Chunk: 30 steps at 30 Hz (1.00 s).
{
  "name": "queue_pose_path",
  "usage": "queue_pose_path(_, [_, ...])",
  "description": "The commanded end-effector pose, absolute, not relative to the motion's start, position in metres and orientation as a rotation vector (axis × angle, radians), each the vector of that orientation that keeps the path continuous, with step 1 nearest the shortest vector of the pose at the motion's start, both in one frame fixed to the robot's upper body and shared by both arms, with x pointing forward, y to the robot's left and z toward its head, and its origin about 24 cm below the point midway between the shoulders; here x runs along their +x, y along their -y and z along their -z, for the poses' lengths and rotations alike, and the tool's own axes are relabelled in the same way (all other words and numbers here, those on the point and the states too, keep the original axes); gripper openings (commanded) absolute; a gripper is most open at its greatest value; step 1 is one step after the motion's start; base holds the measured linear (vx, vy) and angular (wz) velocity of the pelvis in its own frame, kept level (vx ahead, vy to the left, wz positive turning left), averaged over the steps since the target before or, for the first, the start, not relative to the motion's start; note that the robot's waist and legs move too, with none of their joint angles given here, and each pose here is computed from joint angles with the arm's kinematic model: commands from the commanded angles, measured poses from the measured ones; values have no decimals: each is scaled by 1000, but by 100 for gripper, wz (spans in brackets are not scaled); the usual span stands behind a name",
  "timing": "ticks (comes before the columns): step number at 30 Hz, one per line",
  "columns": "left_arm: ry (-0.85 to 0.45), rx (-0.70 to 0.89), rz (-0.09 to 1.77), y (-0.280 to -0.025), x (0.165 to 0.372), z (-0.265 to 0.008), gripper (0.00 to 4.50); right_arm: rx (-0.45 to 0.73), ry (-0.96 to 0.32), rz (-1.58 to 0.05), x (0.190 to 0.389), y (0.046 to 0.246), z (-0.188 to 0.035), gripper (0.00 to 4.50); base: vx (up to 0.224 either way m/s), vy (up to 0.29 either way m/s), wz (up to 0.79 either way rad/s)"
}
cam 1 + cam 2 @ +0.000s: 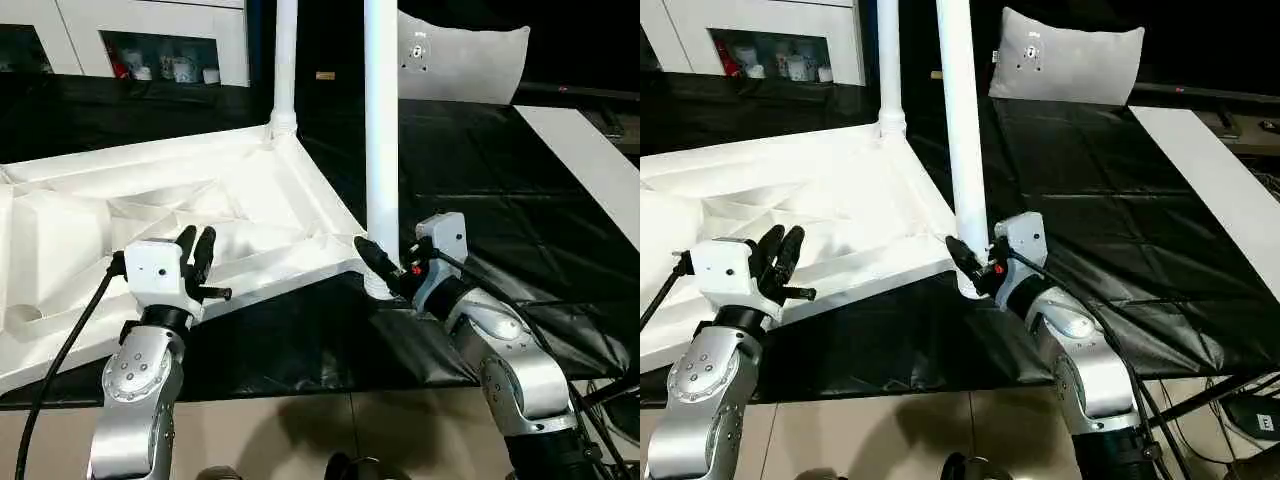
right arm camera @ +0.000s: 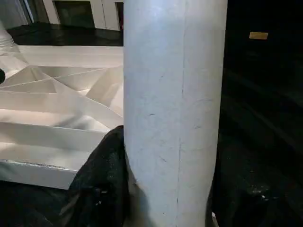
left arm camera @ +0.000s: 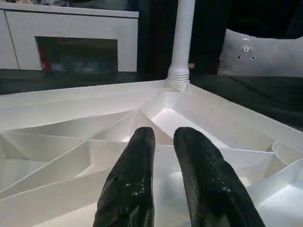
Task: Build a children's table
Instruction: Insert table leg to table base
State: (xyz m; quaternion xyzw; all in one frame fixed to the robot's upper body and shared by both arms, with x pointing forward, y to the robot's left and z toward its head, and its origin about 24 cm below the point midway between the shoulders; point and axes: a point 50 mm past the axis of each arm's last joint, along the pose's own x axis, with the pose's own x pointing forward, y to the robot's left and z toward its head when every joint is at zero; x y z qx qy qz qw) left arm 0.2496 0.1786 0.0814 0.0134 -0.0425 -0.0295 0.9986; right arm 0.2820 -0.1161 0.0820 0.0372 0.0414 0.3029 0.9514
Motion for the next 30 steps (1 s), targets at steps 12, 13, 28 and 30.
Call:
queue_pose_path(12, [104,25,67,-175,249,-85,101,71,-74,-595,284,122,-85,188,0,0,0])
queue_pose_path(13, [104,25,67,-175,249,-85,101,71,-74,-595,284,122,-85,188,0,0,0])
queue_pose_path(28, [104,25,67,-175,249,-85,101,71,-74,-595,284,122,-85,188,0,0,0])
queue_pose_path(30, [104,25,67,-175,249,-85,101,71,-74,-595,284,122,-85,188,0,0,0])
